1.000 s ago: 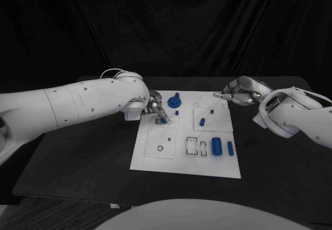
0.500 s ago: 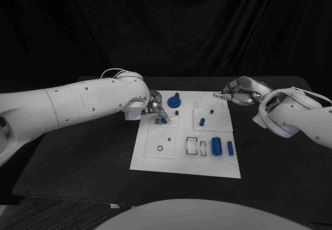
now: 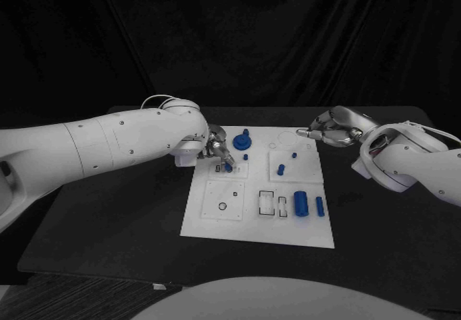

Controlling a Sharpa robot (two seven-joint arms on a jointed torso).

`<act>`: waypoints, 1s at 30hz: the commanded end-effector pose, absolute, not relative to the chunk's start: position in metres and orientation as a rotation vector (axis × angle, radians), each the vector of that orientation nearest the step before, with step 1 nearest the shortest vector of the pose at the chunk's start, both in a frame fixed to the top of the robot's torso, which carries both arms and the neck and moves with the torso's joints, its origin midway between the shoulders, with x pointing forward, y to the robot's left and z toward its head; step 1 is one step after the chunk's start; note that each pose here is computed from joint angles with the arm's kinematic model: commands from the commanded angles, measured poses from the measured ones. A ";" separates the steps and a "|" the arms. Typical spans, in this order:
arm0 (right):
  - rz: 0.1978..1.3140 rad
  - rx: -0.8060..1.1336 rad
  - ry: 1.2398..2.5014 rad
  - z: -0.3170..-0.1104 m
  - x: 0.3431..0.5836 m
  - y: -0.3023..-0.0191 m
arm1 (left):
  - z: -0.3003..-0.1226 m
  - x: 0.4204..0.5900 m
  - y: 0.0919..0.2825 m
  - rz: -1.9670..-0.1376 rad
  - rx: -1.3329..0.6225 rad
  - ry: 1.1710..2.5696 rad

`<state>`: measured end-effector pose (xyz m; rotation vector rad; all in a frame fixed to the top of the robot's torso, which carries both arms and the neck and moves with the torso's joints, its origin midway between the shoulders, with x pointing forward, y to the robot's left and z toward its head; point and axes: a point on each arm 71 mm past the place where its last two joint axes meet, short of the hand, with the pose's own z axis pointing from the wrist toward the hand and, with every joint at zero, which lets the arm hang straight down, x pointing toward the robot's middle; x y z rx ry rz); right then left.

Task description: Assemble the parts on the task board

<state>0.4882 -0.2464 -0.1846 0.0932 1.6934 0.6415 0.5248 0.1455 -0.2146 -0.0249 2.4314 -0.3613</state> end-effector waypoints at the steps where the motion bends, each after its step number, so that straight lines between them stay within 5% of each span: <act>1: 0.632 0.102 1.698 -0.186 0.488 -0.247 | -0.214 0.525 0.143 -0.380 -0.014 2.430; 30: 0.633 0.102 1.700 -0.186 0.488 -0.246 | -0.217 0.524 0.145 -0.353 -0.011 2.451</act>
